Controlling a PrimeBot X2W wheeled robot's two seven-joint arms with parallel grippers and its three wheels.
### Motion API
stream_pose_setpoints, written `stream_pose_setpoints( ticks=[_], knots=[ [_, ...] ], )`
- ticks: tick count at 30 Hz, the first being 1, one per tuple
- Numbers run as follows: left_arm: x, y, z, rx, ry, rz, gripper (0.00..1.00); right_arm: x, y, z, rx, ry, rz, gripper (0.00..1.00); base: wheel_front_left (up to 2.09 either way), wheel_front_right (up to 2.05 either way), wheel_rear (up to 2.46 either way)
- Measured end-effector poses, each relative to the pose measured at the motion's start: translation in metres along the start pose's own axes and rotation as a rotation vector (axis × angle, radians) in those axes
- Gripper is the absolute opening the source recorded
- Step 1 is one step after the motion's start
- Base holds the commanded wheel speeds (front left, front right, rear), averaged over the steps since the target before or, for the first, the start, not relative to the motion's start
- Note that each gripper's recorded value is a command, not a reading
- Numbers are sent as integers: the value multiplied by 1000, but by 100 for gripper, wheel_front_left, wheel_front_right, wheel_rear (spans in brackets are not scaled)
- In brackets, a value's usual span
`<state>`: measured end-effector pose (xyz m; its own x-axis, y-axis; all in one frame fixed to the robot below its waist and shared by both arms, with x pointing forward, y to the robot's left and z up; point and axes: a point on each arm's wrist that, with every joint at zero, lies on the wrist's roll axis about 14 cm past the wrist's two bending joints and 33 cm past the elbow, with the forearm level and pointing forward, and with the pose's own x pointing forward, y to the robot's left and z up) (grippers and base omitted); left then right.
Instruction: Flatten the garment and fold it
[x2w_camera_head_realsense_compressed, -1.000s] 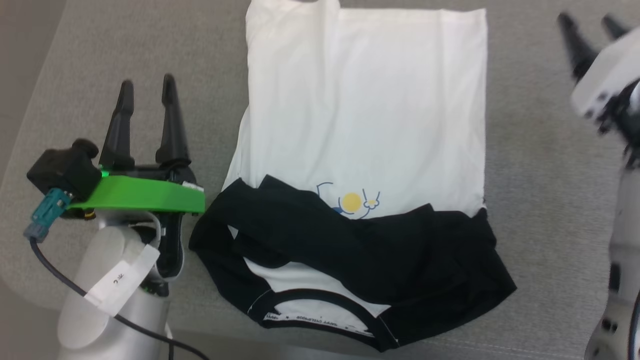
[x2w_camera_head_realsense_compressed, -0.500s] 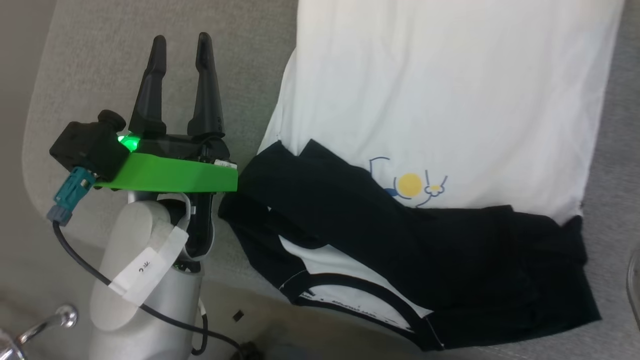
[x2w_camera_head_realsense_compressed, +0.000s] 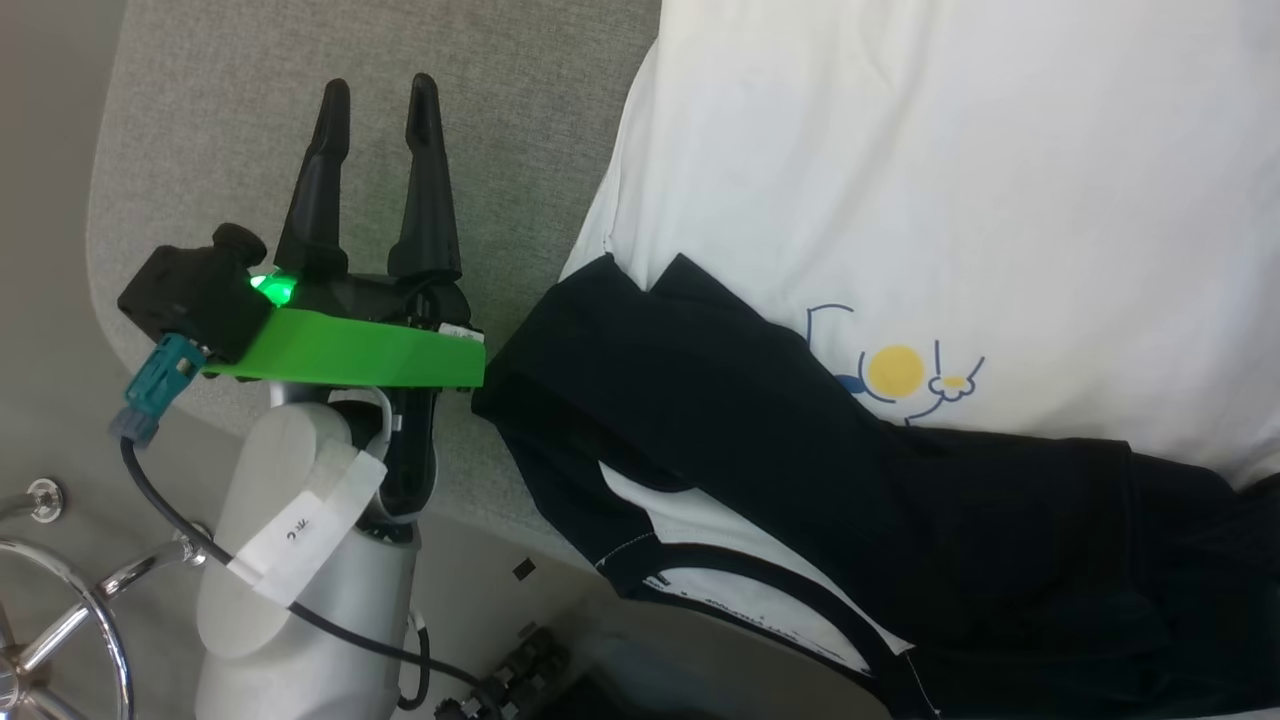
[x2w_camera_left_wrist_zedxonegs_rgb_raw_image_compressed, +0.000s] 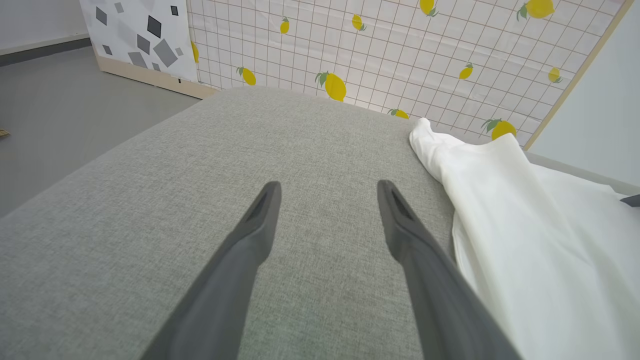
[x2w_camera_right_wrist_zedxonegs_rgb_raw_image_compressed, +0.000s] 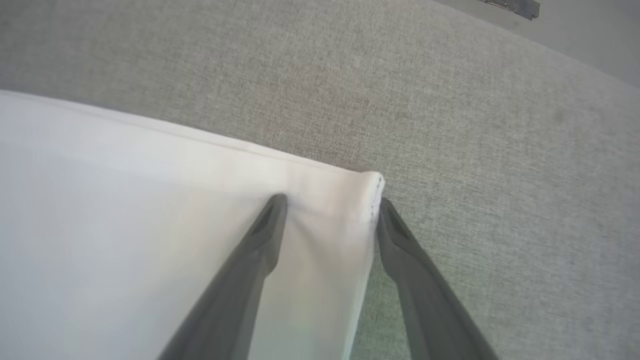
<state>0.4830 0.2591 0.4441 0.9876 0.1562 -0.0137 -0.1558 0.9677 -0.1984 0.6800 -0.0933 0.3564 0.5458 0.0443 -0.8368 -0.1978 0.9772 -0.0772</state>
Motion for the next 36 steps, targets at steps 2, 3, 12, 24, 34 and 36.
stream_pose_setpoints(
  ticks=[2, 3, 12, 24, 34, 36],
  knots=[
    [1, -1, 1, -3, -2, -4, 100, -3, 1, 2, 0, -6, 3, 0, 0, 0, 0],
    [2, -2, 1, -6, -5, -8, 100, -6, 1, 3, -1, -9, 3, 0, 0, 0, 0],
    [40, -28, 21, -16, -22, -136, 100, -33, 0, 26, 4, -169, 40, 0, 0, 0, 0],
    [148, -85, 38, 54, 243, -336, 100, -64, 1, 40, -45, -286, 101, 0, 0, 0, 0],
    [189, -98, -28, 189, 593, -313, 100, -64, 6, 24, -105, -307, 162, 0, 0, 0, 0],
    [193, -102, -43, 202, 643, -310, 100, -60, 2, 19, -116, -302, 158, 0, 0, 0, 0]
  ],
)
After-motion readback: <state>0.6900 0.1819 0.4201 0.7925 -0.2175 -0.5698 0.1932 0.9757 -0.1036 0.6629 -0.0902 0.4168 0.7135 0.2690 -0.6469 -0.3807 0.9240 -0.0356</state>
